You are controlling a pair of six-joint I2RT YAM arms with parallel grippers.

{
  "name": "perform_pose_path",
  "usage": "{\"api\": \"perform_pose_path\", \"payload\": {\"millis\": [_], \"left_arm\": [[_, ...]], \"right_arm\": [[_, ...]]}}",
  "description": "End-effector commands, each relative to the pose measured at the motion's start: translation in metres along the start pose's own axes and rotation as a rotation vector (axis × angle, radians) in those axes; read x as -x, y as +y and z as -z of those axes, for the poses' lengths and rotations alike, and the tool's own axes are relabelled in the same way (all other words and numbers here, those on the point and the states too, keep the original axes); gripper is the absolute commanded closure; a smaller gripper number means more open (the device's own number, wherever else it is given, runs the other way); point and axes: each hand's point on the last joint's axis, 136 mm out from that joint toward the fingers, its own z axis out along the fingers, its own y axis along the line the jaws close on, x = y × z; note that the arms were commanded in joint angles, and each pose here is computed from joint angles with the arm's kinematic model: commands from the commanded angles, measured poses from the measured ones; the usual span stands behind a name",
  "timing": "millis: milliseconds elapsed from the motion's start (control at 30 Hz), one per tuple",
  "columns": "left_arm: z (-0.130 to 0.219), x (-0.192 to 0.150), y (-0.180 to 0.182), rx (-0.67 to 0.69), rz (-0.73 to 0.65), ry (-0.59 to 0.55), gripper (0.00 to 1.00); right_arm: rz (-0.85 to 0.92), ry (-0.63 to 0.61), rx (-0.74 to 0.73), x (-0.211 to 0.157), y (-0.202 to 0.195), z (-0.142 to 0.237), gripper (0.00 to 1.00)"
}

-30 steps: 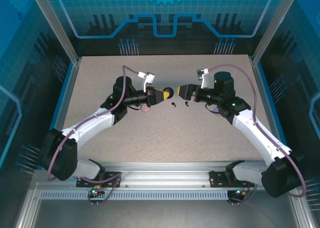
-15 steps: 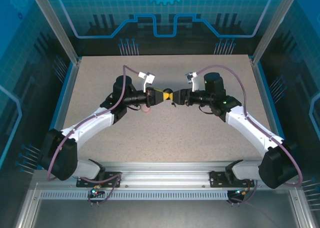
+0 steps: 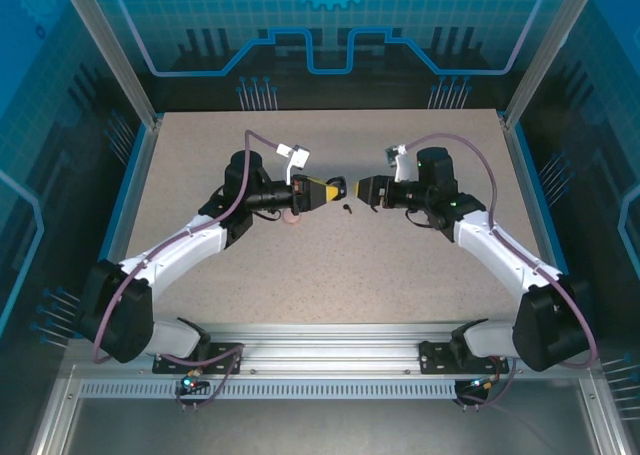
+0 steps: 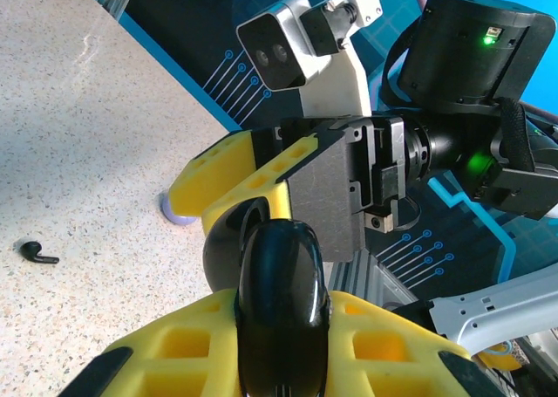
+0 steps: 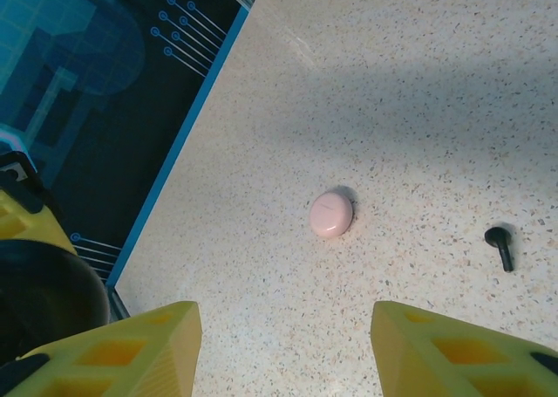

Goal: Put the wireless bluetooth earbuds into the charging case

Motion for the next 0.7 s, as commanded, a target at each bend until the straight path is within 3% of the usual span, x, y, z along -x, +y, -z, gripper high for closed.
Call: {"api": "perform_pose_path", "payload": {"millis": [0, 300, 667], "left_arm": [[0.003, 0.015, -0.019, -0.046, -0.056, -0.035, 1.0], [0.003, 0.017, -0.017, -0.038, -0.057, -0.046, 1.0], [0.003, 0.018, -0.019, -0.043, -0.057, -0.045, 1.0]], "right_arm": [[0.01, -0.028, 0.053, 0.002, 0.018, 0.021, 0.46], [0.034, -0.048, 0.088, -0.001, 0.054, 0.025, 0.5], [0.039, -0.023, 0.06, 0.002, 0.054, -0.002, 0.56]]}}
